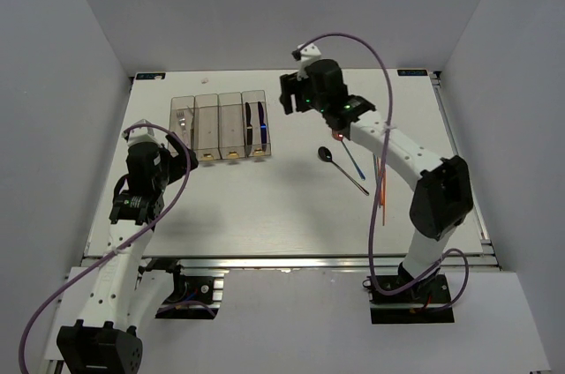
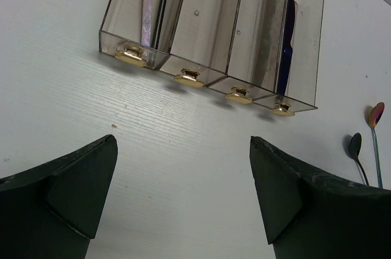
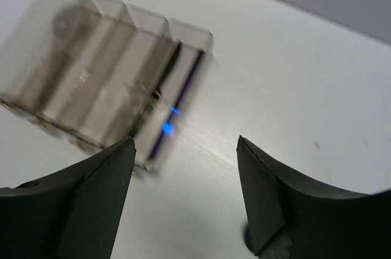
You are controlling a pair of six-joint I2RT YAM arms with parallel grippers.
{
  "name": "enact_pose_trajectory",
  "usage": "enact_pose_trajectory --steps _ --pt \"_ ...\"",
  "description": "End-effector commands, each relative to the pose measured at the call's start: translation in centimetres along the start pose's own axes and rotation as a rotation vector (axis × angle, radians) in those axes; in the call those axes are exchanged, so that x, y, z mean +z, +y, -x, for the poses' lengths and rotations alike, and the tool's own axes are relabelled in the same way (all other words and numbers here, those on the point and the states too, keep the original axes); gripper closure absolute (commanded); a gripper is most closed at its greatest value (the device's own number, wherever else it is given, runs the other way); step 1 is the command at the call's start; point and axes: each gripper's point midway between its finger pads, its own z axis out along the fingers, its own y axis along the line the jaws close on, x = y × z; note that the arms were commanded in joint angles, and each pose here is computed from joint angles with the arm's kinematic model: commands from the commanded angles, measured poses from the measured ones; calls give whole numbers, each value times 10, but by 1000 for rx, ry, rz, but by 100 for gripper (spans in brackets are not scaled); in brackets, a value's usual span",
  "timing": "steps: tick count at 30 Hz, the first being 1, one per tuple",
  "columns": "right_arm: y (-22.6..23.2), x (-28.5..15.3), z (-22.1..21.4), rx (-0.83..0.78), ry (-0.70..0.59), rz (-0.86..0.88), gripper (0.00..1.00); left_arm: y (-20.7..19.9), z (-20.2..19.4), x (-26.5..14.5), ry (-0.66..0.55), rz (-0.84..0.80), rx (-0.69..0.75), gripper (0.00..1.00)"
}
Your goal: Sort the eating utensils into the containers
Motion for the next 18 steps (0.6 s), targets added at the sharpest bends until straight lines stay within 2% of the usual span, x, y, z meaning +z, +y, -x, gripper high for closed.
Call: enact_pose_trajectory --steps 1,2,5,8,12,15,18 --pt "-45 -45 -105 -37 423 -39 28 -4 3 -3 -18 -22 3 2" --pt "-49 -65 -125 -36 518 -35 28 -4 3 -3 -15 -25 4 2" --pt "-56 -99 -165 -43 640 -70 29 -5 1 -1 -6 -29 8 2" --pt "-75 -122 -179 -24 641 -171 28 -3 1 0 -5 -17 8 2" --pt "-73 -137 -201 -18 670 -113 28 -5 1 -2 -11 -26 10 2" --pt "-94 -142 -232 -32 802 -171 30 -7 -1 -1 -4 -37 13 2" --pt "-104 -134 -250 -79 869 -166 36 -8 -4 1 9 -41 17 2"
